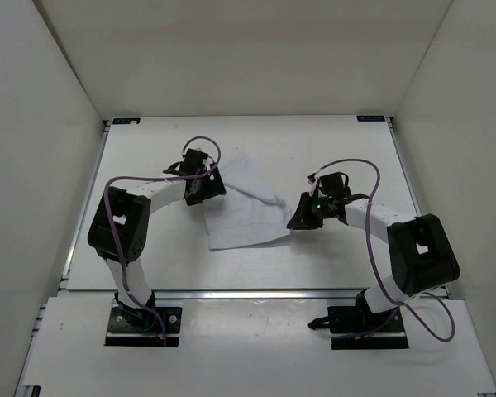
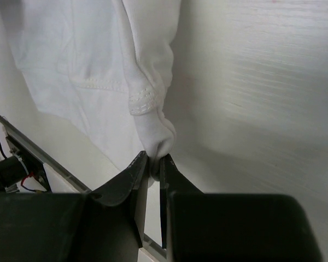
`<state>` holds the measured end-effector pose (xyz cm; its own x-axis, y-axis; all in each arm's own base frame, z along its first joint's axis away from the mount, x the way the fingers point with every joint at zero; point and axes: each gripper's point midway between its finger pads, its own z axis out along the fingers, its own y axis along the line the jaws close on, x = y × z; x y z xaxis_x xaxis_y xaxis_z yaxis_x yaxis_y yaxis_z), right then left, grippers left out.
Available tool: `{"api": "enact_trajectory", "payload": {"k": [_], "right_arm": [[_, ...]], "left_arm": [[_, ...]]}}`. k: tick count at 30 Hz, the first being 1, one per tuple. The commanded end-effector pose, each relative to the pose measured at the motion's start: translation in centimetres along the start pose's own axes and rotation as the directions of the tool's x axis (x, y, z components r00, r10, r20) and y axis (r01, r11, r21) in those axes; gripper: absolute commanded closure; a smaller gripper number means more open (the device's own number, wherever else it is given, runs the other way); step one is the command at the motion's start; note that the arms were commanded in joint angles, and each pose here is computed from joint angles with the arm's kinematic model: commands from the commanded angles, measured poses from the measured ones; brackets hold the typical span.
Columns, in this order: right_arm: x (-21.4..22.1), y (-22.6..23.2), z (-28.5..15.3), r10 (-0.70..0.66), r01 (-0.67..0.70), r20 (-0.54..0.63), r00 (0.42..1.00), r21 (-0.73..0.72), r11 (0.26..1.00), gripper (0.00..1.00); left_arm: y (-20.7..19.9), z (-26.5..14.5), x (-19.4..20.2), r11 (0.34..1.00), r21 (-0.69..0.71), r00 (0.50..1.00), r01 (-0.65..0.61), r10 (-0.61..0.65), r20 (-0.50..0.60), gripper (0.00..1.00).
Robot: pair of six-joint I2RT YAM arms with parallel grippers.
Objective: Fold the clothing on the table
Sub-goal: Move the skirt to the center of the board
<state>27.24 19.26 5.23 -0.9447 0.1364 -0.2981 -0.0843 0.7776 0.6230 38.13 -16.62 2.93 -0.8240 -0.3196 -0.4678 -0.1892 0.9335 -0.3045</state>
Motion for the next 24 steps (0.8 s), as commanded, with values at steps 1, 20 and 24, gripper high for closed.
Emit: {"api": "enact_trajectory", "payload": {"k": [1, 20, 24], "right_arm": [[-1.0, 2.2, 0.1, -0.068, 0.07, 0.025, 0.997, -0.069, 0.995, 1.0], [-0.4, 3.3, 1.2, -0.077, 0.078, 0.016, 0.997, -0.076, 0.994, 1.0], [-0.7, 3.5, 1.1, -0.081, 0.082, 0.026, 0.996, -0.067, 0.994, 1.0]], "left_arm": [[-2.2, -1.2, -1.5, 0.996, 0.048, 0.997, -0.075, 0.074, 0.017, 0.02], [2.8, -6.7, 10.7, 0.998, 0.048, 0.997, 0.031, -0.028, -0.07, 0.11], [3.7, -5.9, 11.5, 0.995, 0.055, 0.994, 0.078, -0.074, -0.077, 0.3]]}}
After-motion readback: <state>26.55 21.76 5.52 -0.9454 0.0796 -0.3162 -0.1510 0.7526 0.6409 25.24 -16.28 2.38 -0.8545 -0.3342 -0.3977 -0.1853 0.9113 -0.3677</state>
